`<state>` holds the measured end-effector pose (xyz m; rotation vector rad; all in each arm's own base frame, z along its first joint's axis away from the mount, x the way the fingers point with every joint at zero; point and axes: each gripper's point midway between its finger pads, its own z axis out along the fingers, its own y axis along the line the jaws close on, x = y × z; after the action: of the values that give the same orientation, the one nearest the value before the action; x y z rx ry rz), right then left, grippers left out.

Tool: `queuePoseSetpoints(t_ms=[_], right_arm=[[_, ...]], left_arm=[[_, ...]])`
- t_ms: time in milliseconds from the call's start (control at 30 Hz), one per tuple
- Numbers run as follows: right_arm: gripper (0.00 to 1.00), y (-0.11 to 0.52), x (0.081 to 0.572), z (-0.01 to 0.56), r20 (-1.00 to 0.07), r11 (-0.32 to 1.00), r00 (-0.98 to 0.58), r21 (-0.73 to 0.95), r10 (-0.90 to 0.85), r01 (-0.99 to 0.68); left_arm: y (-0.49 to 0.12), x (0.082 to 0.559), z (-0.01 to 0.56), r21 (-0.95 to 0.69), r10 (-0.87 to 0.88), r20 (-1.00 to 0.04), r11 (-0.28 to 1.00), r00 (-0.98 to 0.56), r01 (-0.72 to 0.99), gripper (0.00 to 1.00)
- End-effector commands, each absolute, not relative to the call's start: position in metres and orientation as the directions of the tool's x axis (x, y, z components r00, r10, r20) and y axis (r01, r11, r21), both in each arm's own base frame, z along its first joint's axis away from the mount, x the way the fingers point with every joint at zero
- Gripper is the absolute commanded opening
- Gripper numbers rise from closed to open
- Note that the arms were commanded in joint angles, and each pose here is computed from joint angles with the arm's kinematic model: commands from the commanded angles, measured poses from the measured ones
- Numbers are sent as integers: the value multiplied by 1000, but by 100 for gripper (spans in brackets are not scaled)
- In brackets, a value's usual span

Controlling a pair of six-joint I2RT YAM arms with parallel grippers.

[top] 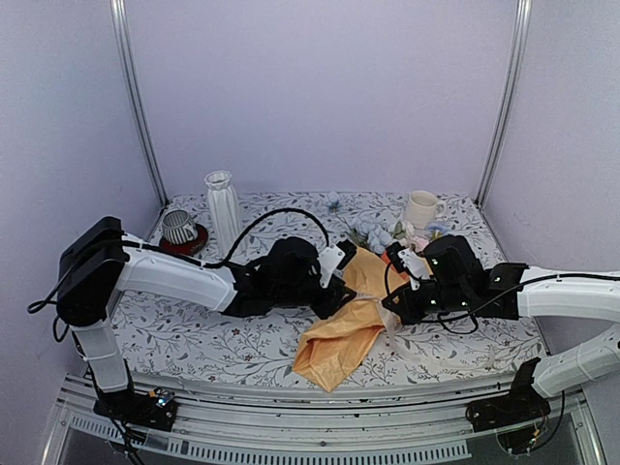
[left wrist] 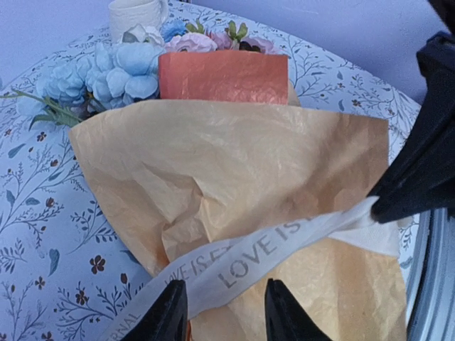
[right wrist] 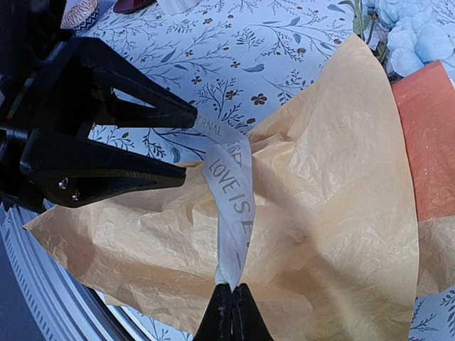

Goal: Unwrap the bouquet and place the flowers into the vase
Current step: Untie the half-tied ribbon from the folded wrapping paper.

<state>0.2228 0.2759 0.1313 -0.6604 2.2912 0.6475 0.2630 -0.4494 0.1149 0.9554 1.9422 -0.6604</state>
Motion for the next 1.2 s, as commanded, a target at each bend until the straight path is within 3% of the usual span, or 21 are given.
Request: queuePoseSetpoints(t_ms=[0,667,933,1167], right_arm=[[4,280,220,130,-708,734,-647,274,-284,-622],[4,283,220,131,-715,724,-641,281,-280,-630],[4,274,217,117,-685,751,-669,272,-289,-602],[4,256,207,107,-665,777,-700,287,-260,-561]], left_arm=[[-464,261,116,-74,391,-860,542,-329,837,38],[-478,264,74,-47,503,-789,522,-353,851,43],[-462,277,111,-39,402,-844,614,-355,788,10],[-450,284,106,-37,391,-831,671,-396,740,5]])
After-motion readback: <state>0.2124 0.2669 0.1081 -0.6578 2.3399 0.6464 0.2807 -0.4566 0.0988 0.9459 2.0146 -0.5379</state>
